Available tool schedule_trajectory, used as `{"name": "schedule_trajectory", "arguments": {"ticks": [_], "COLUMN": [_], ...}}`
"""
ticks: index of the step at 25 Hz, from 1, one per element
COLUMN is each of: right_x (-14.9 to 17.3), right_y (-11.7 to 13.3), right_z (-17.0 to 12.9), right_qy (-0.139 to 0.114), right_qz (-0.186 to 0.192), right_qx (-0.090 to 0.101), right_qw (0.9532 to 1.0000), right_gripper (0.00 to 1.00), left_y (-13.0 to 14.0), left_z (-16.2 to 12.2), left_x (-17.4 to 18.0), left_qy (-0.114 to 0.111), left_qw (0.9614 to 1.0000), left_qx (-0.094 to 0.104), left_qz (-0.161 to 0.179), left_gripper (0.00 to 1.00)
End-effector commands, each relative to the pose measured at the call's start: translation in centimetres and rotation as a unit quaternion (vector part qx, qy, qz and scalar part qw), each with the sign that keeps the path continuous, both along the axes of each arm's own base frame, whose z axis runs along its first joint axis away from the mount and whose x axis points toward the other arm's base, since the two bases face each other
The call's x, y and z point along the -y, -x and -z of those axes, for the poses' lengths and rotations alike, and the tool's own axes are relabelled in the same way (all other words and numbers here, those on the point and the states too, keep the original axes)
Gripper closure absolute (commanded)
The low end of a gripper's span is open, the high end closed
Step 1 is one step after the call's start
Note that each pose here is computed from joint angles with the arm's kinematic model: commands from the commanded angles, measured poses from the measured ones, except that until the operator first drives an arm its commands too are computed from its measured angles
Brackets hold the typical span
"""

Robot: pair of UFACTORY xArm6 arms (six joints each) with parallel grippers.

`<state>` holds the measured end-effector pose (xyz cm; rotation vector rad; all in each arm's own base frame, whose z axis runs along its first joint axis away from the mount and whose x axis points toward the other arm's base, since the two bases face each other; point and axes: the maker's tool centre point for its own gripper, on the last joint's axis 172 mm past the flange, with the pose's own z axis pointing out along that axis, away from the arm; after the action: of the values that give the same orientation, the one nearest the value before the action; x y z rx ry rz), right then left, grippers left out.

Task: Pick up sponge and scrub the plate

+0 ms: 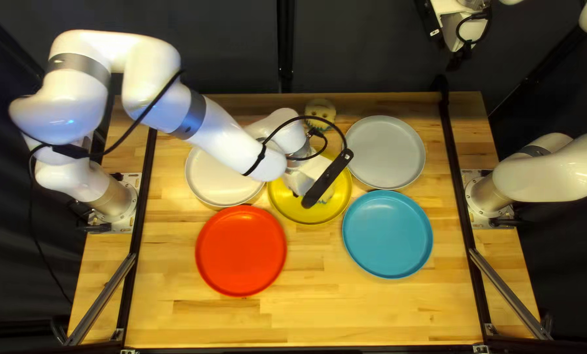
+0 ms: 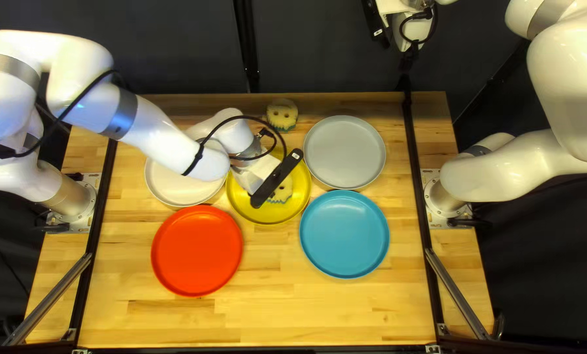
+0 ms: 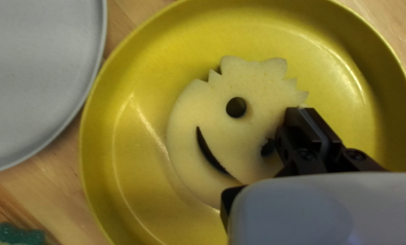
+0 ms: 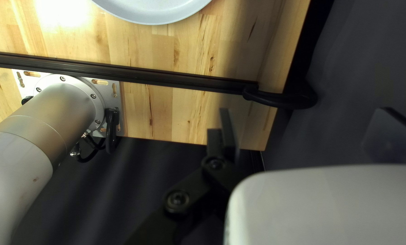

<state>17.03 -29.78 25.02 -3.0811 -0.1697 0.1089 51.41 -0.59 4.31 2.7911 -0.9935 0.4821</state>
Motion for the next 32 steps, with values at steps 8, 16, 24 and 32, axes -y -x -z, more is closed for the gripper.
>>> {"name": "schedule_trajectory", "arguments": {"ticks": [8,16,24,32], "right_x": [0.0,0.0,0.0,0.0], "right_y": [0.0,0.0,0.0,0.0], "right_z": [0.0,0.0,0.0,0.0], "right_qy": [0.000,0.000,0.000,0.000], "right_qz": [0.000,0.000,0.000,0.000], "right_qx": [0.000,0.000,0.000,0.000], "right_qw": [1.0000,1.0000,1.0000,1.0000], "right_gripper": [0.00,0.00,0.00,0.00], "left_y": [-1.7,-6.8,-7.2,-0.5], "left_z": [0.4,-0.4,-0.5,0.5], "left_x": [-0.3,-0.4,0.0,1.6], "left_qy": [0.008,0.002,-0.002,0.004], "left_qw": [0.9999,0.9997,0.9994,0.9999], "left_qx": [0.003,0.022,0.032,0.010], "left_qz": [-0.007,0.004,0.011,0.004], "left_gripper": [1.00,1.00,1.00,1.00]}}
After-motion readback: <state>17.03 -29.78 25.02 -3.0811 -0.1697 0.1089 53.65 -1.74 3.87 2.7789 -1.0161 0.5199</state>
